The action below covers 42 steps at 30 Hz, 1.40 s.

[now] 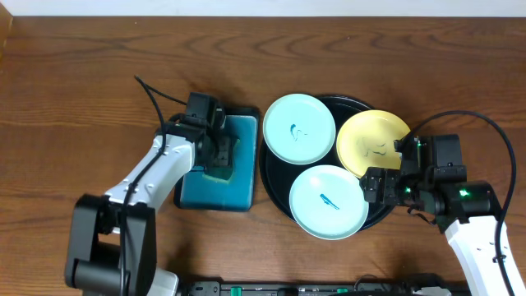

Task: Clean dirty plates on tray and stack at the side
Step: 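Lower left gripper and grasp the green sponge in the water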

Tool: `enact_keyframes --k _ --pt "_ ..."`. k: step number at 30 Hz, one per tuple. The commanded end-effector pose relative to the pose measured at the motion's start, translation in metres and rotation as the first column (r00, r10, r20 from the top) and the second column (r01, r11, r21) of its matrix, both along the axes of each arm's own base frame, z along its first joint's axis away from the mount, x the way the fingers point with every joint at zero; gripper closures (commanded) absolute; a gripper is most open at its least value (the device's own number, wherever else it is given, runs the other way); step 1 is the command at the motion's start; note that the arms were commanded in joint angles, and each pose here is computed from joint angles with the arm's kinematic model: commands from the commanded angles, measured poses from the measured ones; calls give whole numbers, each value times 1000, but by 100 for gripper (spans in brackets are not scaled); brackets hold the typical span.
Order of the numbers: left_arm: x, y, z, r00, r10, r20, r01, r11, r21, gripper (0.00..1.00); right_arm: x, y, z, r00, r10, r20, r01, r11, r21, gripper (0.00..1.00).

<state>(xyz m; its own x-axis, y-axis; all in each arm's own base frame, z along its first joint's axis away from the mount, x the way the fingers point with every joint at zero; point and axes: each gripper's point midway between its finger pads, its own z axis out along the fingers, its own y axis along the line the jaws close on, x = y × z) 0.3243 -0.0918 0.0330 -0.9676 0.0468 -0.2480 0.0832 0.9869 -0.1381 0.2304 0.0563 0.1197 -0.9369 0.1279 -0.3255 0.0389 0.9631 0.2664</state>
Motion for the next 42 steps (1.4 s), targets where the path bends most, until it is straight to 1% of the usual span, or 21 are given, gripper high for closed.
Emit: enact_keyframes --k 1,8,11,15,25,27,31,37,42 --pt "6 -7 -3 1000 -3 -4 3 1000 -18 40 4 3 7 1000 19 24 -19 1000 3 1" --pt "6 -7 -15 1000 -4 -23 3 1000 -13 46 4 3 7 1000 19 23 -19 1000 3 1" --pt "6 -6 -18 1000 -3 -21 3 1000 -14 56 3 3 7 1000 19 23 -19 1000 3 2" --pt "3 -6 -21 1000 -3 -29 2 1000 -12 63 3 3 7 1000 19 20 -19 1000 3 2" --pt "-1 -5 -28 999 1 -50 -1 1000 -7 61 0 3 6 1000 19 8 -19 1000 2 2" --pt "-1 -3 -27 999 3 -47 -3 1000 0 55 0 3 6 1000 19 8 -19 1000 2 2" --pt "5 -1 -15 1000 8 -13 -8 1000 14 55 0 3 6 1000 19 8 -19 1000 2 3" --pt "14 -3 13 997 9 72 -9 1000 -8 54 0 3 6 1000 19 9 -19 1000 2 3" --pt "8 -8 14 998 -6 61 7 1000 -9 54 0 3 6 1000 19 9 -19 1000 1 2"
